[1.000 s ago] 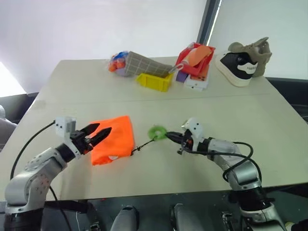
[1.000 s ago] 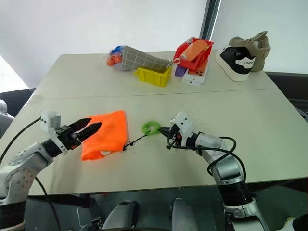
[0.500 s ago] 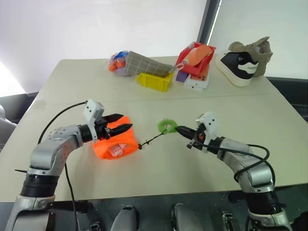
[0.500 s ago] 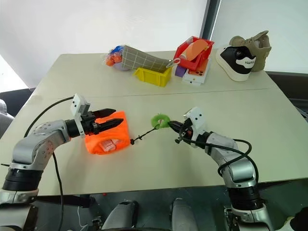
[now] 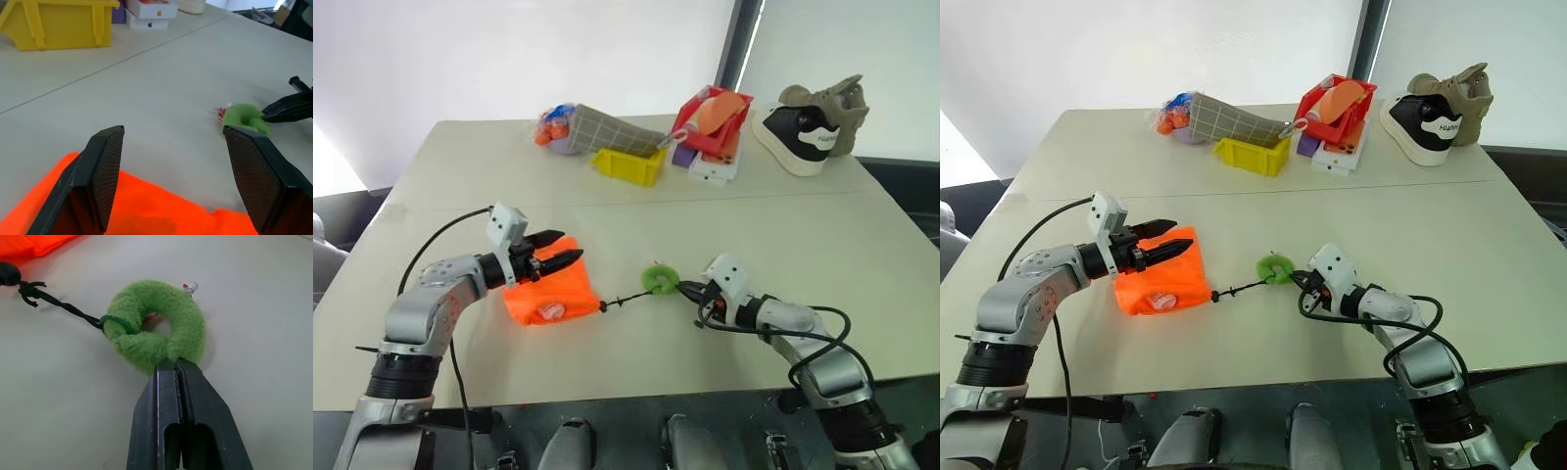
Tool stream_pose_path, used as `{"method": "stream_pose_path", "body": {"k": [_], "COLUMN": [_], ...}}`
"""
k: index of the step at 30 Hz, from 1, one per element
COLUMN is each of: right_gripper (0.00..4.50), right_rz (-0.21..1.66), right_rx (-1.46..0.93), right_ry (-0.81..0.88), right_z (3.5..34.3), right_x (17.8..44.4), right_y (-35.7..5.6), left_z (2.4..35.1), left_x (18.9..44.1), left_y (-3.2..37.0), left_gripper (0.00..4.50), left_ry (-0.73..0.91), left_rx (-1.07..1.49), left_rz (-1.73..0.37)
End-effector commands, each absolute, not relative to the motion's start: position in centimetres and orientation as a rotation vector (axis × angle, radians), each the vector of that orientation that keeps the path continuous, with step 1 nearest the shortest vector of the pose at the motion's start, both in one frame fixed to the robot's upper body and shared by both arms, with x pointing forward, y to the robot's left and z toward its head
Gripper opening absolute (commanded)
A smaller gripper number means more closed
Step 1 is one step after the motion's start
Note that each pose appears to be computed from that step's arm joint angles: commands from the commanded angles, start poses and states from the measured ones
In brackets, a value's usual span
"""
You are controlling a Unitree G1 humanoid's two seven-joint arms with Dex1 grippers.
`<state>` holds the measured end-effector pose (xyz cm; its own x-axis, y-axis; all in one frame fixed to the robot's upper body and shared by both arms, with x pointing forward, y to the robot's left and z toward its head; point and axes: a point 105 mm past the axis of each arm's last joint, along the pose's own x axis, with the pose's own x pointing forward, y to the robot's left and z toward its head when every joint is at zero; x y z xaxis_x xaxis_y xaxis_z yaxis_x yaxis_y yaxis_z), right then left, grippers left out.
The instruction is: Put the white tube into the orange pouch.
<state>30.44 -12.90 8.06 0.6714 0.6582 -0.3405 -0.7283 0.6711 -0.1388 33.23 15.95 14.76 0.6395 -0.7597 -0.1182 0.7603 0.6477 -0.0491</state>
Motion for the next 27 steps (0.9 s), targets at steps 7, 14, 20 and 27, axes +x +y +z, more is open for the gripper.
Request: {"method": "stream_pose_path", "body": {"k": [7,14,20,27], "right_gripper": [2.37,2.37,2.37,0.07], "right_rz": [0.885,0.974,0.951,0.944], "right_rx": [-0.408,-0.521,-0.577,-0.573], "right_ry": [0.145,0.129,0.232,0.251], "right_z": [10.8,10.3,8.2,8.5], "right_x": [29.8,29.8,31.3,31.0], "right_y": [-11.4,-9.4,-9.7,-11.0], "left_z": [16.0,16.0,16.0,16.1], "left_x": [32.6,32.6,32.5,32.3], "left_y": [16.0,15.9,15.8,15.9], "left_gripper": [3.45,3.45,3.45,3.45], "left_ry": [0.07,0.068,0.064,0.059], "left_rx": [0.001,-0.013,-0.015,-0.013], "left_rz": [-0.841,-0.839,-0.835,-0.83]}}
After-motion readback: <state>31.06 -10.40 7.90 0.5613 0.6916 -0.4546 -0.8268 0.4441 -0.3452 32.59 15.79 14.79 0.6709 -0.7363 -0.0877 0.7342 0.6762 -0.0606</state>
